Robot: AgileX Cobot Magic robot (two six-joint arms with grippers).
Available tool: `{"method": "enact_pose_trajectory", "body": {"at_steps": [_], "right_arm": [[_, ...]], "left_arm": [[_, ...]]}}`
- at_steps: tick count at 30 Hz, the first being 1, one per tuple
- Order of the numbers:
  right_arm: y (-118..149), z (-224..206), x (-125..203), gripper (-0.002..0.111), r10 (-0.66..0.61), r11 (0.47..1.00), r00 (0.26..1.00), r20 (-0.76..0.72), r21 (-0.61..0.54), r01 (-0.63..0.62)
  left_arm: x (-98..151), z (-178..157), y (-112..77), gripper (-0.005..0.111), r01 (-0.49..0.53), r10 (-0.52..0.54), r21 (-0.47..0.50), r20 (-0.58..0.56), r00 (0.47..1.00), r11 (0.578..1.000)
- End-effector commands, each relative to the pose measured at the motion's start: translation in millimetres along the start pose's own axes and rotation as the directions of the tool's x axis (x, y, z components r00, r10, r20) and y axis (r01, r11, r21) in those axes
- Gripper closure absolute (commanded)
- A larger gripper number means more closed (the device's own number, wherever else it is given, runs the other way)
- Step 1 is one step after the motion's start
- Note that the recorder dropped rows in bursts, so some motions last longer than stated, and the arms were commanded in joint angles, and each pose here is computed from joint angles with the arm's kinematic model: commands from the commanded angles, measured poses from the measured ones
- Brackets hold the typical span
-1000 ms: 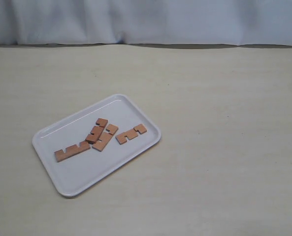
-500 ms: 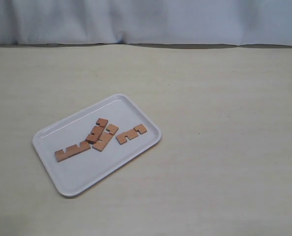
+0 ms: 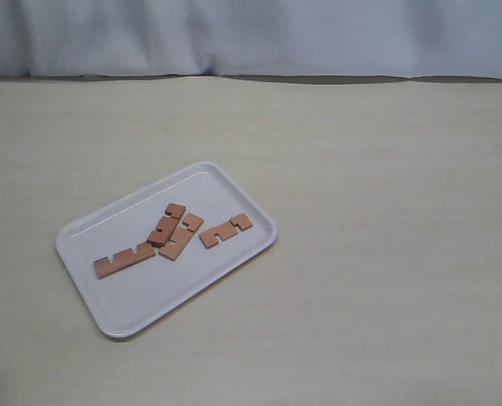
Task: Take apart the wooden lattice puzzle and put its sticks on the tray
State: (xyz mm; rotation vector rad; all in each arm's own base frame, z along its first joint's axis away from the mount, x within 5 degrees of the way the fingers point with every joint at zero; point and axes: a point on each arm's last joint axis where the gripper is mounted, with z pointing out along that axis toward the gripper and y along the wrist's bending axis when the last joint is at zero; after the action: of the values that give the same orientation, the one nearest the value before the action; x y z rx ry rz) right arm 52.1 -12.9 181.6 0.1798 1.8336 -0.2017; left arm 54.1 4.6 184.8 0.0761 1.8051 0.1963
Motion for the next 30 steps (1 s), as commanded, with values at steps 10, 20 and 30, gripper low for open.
{"method": "enact_pose_trajectory", "body": {"at_steps": [10, 20, 30], "right_arm": [[-0.3, -0.3, -0.4, 0.104, 0.001, 1.000, 1.000, 0.010, 0.004, -0.001], [-0.3, -0.3, -0.4, 0.104, 0.001, 1.000, 1.000, 0.010, 0.004, -0.001], [-0.3, -0.3, -0.4, 0.104, 0.001, 1.000, 1.000, 0.010, 0.004, -0.001]], "left_arm": [[-1.2, -0.2, -3.1, 0.107, 0.114, -0.115, 0.035, 0.014, 0.993, 0.993], [-1.2, -0.2, -3.0, 0.107, 0.111, -0.111, 0.034, 0.014, 0.994, 0.993], [-1.6, -0.2, -1.7, 0.107, 0.123, -0.123, 0.020, 0.020, 0.992, 0.992]]}}
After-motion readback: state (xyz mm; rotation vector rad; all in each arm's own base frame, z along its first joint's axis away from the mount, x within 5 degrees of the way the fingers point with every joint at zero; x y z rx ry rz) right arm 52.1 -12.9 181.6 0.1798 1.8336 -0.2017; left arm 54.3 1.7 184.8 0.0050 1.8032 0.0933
